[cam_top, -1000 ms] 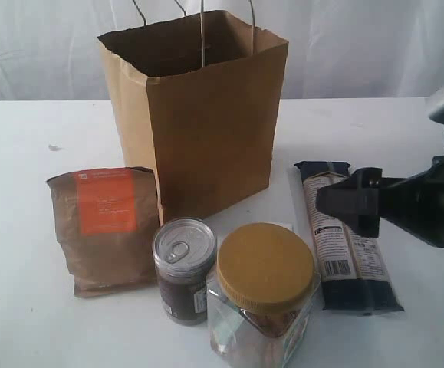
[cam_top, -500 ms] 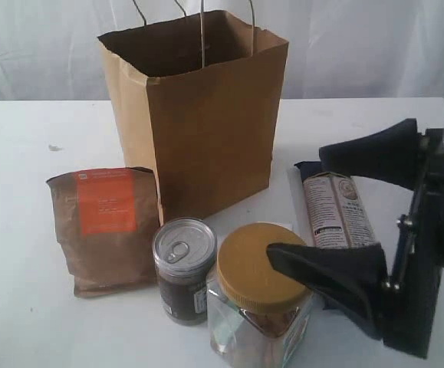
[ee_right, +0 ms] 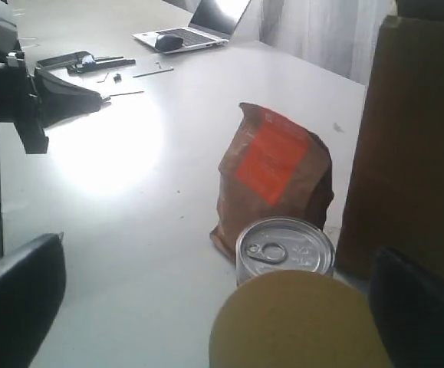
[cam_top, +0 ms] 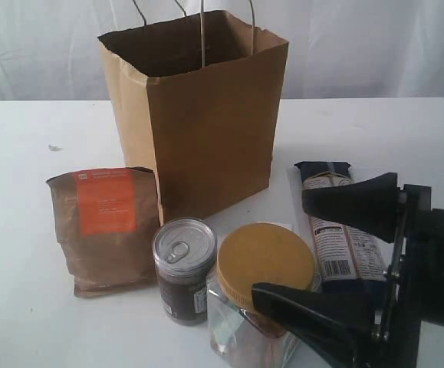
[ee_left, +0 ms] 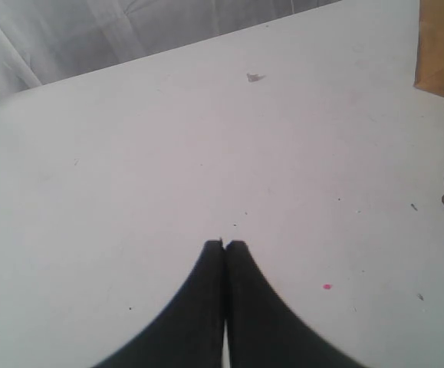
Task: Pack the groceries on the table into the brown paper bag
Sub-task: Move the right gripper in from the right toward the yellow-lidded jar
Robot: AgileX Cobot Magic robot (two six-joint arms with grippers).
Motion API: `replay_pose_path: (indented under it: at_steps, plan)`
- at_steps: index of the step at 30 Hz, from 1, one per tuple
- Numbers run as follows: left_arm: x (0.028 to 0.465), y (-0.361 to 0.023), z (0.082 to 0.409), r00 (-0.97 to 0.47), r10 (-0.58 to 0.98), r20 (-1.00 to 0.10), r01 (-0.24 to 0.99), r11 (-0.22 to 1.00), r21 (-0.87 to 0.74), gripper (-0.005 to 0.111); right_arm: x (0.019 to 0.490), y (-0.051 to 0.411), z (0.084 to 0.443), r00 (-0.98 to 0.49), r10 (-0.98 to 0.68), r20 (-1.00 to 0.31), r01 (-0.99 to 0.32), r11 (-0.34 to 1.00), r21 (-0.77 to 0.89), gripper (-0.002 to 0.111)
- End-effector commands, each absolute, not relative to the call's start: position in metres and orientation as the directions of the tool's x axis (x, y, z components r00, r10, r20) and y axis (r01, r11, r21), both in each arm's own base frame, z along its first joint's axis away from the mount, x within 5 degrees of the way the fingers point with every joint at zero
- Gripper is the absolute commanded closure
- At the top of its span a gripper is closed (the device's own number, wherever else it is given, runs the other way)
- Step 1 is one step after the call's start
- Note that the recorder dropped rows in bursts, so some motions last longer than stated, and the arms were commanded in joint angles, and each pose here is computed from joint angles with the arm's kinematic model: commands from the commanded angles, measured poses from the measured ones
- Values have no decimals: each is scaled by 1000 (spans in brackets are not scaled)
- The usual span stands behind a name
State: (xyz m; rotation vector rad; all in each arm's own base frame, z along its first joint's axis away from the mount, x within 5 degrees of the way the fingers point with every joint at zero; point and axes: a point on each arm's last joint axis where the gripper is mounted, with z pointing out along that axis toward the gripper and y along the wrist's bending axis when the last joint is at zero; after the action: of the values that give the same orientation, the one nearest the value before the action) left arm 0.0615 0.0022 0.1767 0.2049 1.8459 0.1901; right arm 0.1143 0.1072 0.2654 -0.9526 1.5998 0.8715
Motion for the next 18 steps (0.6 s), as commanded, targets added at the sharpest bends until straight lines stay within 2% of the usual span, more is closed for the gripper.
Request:
replay_pose_path:
  at_steps: [1,3,5,6,8,10,12,18]
  plan:
    - [61,2,177,-269,240,-933,46,971,237,107,113,109,265,-235,-103,-966,-893,415,173,3]
    - [61,2,177,-269,240,-933,46,971,237,107,112,108,264,-259,-103,-960,-888,416,195,3]
    - [61,2,177,-269,240,-933,46,971,237,107,113,107,260,-147,-209,-967,-912,406,51,3]
    - [61,2,177,-269,240,-933,46,971,237,107,117,104,256,-47,-293,-955,-903,422,-85,3]
    - [61,2,177,-269,240,-933,46,971,237,107,128,100,250,28,-396,-918,-861,456,-224,3]
    - [61,2,177,-269,240,-933,46,971,237,107,134,101,243,-12,-418,-908,-863,463,-202,3]
    - [61,2,177,-269,240,-933,46,971,237,107,137,107,236,-18,-409,-912,-895,412,-167,3]
    - [61,2,177,-269,240,-933,46,971,237,107,170,108,227,-181,-388,-904,-825,560,-74,3]
